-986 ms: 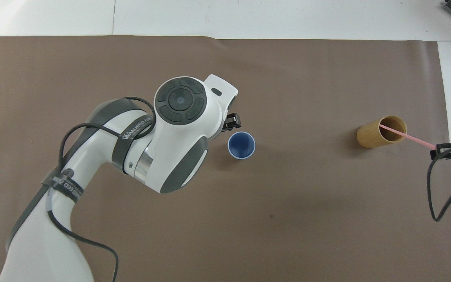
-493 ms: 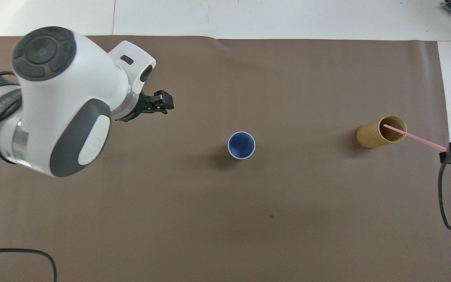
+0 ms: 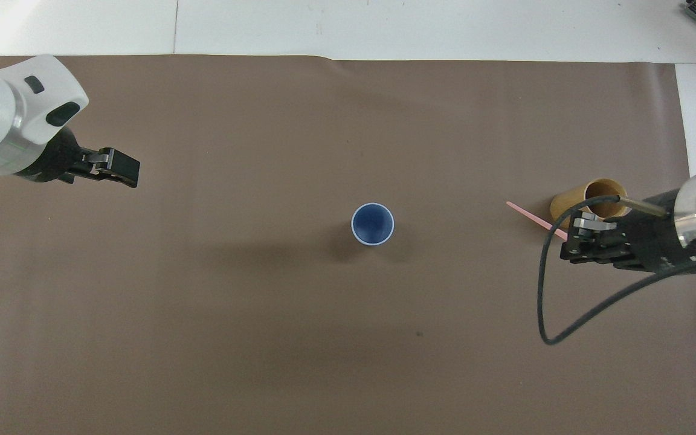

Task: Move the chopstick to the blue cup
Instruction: 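Grasp the pink chopstick with the right gripper and lift it from the tube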

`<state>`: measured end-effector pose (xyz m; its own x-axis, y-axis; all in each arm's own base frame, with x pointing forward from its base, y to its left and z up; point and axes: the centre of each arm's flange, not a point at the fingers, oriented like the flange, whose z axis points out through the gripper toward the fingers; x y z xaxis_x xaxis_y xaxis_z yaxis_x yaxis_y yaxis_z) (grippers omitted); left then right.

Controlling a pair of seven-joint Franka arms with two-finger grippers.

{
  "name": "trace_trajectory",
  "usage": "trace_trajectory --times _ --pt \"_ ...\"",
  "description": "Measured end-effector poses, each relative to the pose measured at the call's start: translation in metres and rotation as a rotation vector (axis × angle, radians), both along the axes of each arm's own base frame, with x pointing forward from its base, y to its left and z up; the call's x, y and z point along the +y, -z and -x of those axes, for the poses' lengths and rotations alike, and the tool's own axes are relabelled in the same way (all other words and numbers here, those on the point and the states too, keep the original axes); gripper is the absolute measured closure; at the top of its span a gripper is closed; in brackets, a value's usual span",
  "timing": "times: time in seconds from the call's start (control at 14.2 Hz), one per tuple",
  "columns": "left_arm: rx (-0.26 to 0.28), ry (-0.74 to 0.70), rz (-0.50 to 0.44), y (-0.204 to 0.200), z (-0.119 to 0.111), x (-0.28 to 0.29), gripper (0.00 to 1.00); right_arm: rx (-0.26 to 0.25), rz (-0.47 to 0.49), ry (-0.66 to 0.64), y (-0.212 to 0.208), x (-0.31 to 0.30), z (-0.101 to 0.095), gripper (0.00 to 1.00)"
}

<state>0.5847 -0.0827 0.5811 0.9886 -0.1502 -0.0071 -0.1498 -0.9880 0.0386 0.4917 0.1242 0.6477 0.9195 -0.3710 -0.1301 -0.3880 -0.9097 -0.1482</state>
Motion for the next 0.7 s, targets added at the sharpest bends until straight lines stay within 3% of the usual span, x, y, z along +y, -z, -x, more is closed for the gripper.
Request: trace_trajectory --times 0.35,0.49,0.7 --pt "-0.04 -0.003 0.005 -0.049 0.029 0.015 0.0 0.084 -0.133 0.176 -0.007 0.052 0.013 0.92" --pt "-0.036 -0.002 0.004 -0.047 0.03 0.015 0.0 0.103 -0.13 0.191 -0.003 0.068 0.016 0.92" --pt "-0.018 -0.009 0.002 -0.039 0.03 0.018 0.0 0.105 -0.142 0.218 0.011 0.088 0.005 0.92"
